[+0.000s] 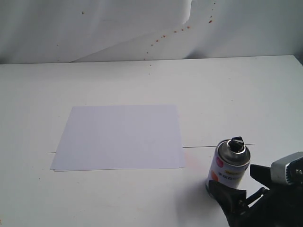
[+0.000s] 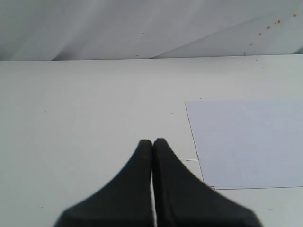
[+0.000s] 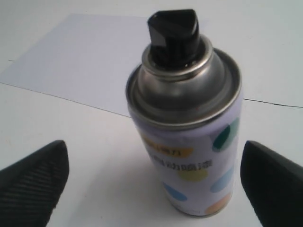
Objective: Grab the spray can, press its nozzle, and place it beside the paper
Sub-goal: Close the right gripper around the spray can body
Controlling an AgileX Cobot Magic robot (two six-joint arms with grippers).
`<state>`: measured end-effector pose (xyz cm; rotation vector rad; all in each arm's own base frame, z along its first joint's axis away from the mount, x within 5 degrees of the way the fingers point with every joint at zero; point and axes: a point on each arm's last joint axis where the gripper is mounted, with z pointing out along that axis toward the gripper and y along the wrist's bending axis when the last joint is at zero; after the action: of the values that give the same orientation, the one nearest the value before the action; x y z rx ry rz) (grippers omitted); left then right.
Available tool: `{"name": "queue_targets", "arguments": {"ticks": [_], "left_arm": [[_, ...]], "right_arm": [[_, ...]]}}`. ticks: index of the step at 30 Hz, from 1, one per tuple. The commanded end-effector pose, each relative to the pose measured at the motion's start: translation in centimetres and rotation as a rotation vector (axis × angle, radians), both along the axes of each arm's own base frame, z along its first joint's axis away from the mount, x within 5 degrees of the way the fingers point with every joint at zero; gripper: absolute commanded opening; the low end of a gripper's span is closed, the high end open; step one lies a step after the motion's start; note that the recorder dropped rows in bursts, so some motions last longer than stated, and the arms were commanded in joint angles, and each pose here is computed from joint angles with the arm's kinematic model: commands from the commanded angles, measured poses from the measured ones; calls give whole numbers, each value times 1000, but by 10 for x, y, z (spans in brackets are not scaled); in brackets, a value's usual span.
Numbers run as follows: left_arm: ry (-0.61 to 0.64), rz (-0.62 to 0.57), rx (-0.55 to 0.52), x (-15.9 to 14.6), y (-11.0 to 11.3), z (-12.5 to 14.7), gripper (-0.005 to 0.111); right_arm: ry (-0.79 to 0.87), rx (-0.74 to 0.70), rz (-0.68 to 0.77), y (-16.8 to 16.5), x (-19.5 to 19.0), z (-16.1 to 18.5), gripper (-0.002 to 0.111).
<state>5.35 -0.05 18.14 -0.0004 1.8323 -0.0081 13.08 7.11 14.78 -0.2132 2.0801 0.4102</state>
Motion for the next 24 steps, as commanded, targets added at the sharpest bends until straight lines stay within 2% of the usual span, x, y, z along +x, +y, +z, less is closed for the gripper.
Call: {"name": "queue_targets", "arguments": {"ticks": [1, 15, 24], "left_arm": [[-8, 0, 2, 0, 0, 1, 0], [-8, 1, 0, 0, 0, 1, 0], [-8, 0, 3, 0, 0, 1, 0]], "right_arm": [[25, -48, -17, -1, 3, -8, 90], [59, -92, -23, 2, 10, -25, 90], [39, -57, -22, 5, 13, -28, 90]]}}
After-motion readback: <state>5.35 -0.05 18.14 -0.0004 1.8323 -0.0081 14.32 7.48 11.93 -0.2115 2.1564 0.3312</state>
